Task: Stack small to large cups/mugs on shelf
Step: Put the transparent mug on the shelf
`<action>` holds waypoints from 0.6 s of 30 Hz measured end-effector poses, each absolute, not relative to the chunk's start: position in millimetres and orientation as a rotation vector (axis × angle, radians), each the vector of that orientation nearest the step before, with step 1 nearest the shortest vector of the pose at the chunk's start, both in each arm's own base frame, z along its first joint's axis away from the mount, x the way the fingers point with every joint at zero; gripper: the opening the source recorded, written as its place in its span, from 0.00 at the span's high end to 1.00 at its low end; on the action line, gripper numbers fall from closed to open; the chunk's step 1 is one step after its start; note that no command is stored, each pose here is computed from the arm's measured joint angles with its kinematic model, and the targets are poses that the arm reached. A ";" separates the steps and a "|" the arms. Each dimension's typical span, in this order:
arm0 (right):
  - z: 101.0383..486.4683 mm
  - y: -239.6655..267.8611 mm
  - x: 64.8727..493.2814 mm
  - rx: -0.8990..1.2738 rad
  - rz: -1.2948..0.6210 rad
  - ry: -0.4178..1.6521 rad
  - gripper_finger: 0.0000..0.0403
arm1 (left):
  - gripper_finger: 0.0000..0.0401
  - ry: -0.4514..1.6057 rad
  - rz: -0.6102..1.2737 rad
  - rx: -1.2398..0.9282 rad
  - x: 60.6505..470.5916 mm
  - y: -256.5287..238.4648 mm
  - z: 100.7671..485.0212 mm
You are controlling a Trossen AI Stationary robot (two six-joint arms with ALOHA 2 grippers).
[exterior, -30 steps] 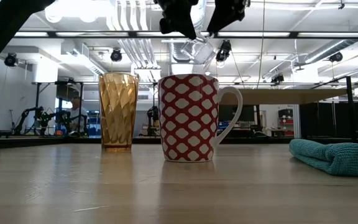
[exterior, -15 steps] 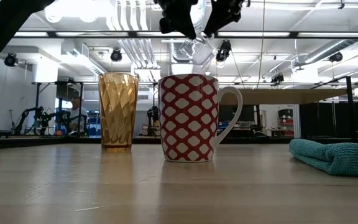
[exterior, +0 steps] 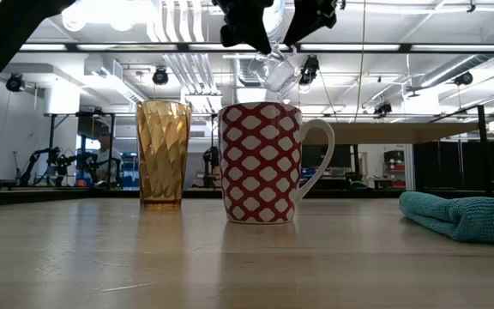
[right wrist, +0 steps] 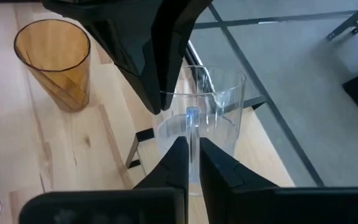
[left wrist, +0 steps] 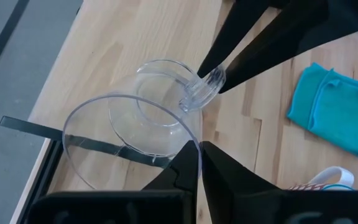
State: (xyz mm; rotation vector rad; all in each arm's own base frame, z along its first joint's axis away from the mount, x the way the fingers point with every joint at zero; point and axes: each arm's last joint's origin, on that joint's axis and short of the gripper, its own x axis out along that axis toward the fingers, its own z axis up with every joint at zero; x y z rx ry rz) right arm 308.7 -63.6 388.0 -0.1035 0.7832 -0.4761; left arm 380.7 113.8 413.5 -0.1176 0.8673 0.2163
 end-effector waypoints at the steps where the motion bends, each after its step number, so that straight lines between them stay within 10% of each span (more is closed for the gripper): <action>1: 388.1 -63.8 308.5 -0.097 -0.485 0.781 0.97 | 1.00 0.867 0.216 -0.118 380.7 113.8 413.5; 18: 385.4 -65.0 297.4 -0.022 -0.634 0.828 0.97 | 0.83 0.798 0.239 -0.105 380.3 119.9 421.1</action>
